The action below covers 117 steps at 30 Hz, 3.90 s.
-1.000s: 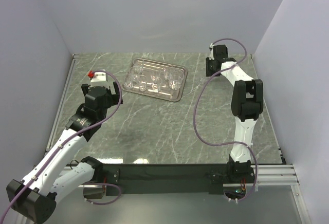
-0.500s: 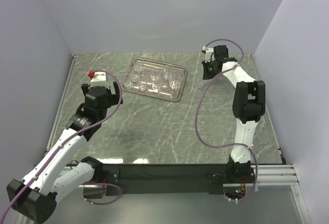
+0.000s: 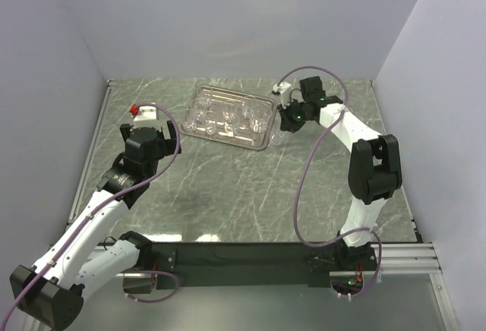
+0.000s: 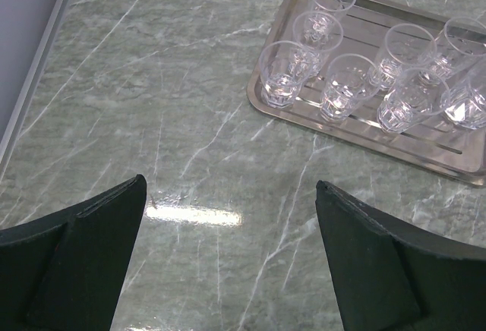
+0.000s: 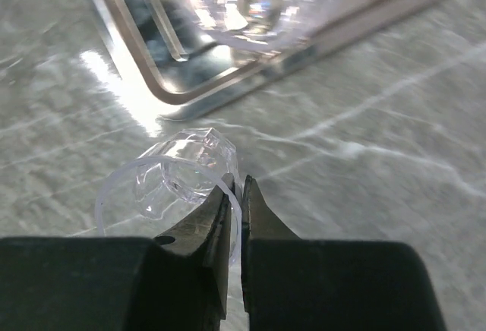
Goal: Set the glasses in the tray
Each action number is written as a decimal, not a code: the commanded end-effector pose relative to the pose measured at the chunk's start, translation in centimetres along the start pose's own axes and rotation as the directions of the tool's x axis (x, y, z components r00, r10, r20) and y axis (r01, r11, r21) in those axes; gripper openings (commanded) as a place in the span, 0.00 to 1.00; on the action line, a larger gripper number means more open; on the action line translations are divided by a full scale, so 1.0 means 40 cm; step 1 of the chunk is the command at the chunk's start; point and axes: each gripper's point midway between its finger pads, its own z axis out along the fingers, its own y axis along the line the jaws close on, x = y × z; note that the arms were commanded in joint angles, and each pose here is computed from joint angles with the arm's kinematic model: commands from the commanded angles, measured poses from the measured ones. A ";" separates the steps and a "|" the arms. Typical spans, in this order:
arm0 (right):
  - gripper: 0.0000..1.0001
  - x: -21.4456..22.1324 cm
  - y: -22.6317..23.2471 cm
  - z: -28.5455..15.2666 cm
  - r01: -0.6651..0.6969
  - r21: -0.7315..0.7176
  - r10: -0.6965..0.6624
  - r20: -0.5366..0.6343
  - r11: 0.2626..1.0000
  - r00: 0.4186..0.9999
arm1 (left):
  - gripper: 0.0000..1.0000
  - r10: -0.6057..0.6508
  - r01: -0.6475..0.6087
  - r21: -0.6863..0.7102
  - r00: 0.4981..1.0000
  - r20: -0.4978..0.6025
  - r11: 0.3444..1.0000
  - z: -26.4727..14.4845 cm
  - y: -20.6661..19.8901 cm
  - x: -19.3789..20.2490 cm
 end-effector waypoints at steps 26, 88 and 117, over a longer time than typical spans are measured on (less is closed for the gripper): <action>0.00 -0.118 0.073 0.144 0.016 0.185 -0.018 0.013 0.983 1.000 | 0.99 -0.012 0.012 0.017 0.999 0.037 1.000 -0.003 -0.005 -0.026; 0.63 0.184 -0.108 -0.566 -0.545 0.589 0.258 0.503 0.596 0.825 | 0.99 -0.074 0.072 0.047 0.997 0.035 0.996 0.021 0.003 -0.011; 0.99 0.304 -0.132 -0.760 -0.741 0.642 0.131 0.732 0.196 0.668 | 0.99 -0.187 0.188 -0.075 0.982 0.023 0.979 0.060 0.143 -0.008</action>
